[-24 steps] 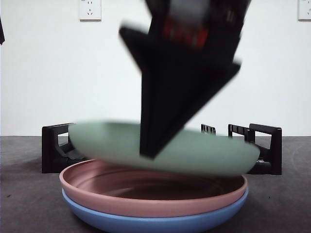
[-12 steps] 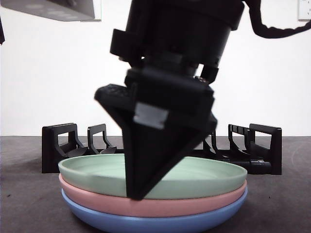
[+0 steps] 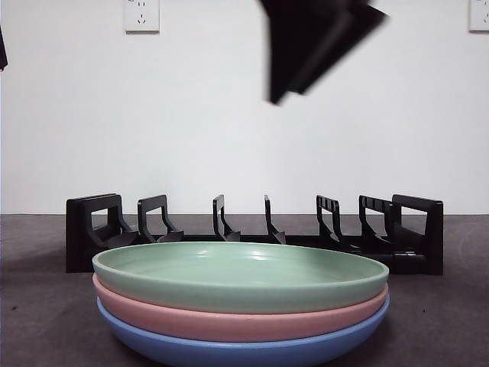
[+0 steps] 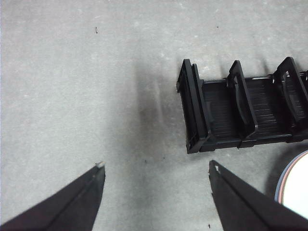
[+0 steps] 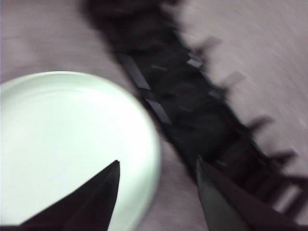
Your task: Place the plate
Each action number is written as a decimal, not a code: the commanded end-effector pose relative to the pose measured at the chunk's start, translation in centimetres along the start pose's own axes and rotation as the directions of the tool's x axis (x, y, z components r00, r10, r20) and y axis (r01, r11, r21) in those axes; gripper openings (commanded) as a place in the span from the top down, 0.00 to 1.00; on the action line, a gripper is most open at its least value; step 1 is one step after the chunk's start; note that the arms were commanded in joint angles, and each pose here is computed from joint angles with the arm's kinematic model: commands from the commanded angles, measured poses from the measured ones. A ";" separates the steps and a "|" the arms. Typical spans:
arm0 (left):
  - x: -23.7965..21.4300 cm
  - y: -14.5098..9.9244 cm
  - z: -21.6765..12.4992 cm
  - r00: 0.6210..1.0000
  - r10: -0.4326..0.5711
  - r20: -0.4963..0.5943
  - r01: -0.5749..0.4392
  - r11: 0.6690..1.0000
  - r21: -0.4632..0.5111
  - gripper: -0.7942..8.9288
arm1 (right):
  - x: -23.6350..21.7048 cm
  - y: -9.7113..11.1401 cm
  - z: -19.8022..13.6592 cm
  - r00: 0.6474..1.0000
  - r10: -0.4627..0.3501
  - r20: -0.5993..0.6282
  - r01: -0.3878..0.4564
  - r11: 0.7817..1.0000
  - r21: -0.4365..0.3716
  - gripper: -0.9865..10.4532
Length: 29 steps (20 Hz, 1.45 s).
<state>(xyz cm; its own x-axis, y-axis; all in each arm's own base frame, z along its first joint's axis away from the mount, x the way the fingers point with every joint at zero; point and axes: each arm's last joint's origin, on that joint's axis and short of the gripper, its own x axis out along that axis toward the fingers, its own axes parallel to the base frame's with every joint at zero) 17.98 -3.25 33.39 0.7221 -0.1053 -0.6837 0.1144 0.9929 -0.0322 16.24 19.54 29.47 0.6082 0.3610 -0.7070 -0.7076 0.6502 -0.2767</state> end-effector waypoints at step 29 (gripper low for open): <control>1.1 0.1 -3.0 0.908 -0.043 0.416 0.030 0.999 0.038 0.91 | -0.6 -17.0 -4.4 0.968 -0.172 0.183 0.054 0.854 0.517 0.89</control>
<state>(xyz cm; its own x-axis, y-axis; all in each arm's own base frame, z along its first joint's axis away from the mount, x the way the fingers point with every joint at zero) 16.46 -3.02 31.10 0.9109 -0.1626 -0.3792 0.1613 0.9863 -0.0353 26.14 5.17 31.46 0.7716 0.3523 -0.5296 -0.3836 0.9219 0.0544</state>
